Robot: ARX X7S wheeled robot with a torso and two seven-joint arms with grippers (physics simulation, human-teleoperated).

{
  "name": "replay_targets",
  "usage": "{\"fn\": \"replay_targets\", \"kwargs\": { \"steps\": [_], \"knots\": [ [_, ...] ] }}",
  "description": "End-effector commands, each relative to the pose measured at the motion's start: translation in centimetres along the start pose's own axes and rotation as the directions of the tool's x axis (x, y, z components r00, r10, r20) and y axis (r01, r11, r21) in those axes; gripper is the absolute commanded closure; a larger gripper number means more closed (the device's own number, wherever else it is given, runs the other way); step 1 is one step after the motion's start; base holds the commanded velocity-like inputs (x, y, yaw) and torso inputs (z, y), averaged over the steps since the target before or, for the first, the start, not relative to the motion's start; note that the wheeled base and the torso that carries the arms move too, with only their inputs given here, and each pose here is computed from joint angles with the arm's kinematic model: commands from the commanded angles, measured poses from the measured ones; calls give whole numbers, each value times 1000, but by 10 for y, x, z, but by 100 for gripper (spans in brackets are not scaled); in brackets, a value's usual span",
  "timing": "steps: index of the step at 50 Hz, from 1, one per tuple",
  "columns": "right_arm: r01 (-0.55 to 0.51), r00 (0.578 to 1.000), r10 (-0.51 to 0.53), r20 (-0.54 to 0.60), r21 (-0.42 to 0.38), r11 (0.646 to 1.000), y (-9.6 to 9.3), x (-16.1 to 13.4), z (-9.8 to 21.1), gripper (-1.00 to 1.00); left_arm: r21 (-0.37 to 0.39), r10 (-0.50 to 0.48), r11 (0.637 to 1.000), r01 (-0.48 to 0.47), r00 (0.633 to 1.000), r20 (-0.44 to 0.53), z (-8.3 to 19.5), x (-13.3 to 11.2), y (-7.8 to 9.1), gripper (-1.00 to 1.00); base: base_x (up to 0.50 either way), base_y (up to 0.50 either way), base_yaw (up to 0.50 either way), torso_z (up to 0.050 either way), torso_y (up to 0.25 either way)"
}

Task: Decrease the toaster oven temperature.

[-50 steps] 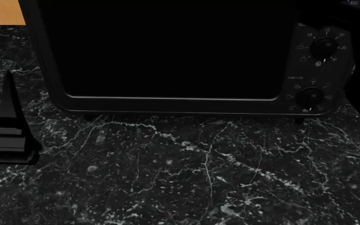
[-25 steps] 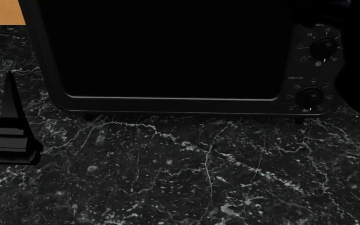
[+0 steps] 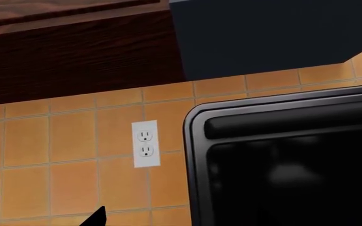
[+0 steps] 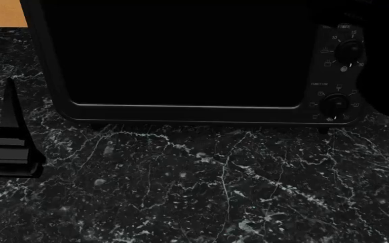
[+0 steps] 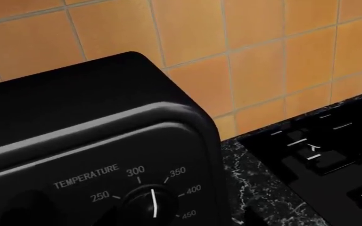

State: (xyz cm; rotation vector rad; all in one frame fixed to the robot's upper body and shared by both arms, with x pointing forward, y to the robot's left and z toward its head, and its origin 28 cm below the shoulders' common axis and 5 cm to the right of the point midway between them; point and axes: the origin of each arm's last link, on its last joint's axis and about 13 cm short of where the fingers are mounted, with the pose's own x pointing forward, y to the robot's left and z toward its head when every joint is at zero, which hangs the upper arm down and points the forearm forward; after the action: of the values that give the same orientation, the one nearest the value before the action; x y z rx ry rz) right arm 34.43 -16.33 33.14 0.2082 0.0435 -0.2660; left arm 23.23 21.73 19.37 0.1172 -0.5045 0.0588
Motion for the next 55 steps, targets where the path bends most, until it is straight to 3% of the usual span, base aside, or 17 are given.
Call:
{"fn": "replay_targets", "kwargs": {
  "steps": [1,6,7,25,36,55],
  "knots": [
    [-13,999,13,-30,0,1000,1,8,-7,-100,2,2,1000,-2,1000,-3,-1,1,0,-100,0,0,4,0,0],
    [-16,999,16,-43,-3,1000,0,10,-11,-100,2,1,1000,-1,1000,-6,-2,1,-1,-100,12,0,5,0,0],
    [-18,999,17,-47,-7,1000,0,10,-12,100,2,1,1000,-1,1000,-6,-2,1,-1,-100,12,0,6,0,0],
    [-27,999,24,-41,-71,997,-1,5,-14,100,1,-4,1000,4,1000,-7,-3,-1,-2,-100,10,-1,4,0,0],
    [8,1000,-13,-16,-306,952,-4,0,-19,100,0,-6,1000,6,1000,-13,-5,-1,-3,-100,2,0,1,0,0],
    [45,999,-52,-1,-496,867,-9,-3,-19,100,-3,-12,1000,12,1000,-19,-7,-1,-5,-100,-3,0,-2,0,0]
  ]
}}
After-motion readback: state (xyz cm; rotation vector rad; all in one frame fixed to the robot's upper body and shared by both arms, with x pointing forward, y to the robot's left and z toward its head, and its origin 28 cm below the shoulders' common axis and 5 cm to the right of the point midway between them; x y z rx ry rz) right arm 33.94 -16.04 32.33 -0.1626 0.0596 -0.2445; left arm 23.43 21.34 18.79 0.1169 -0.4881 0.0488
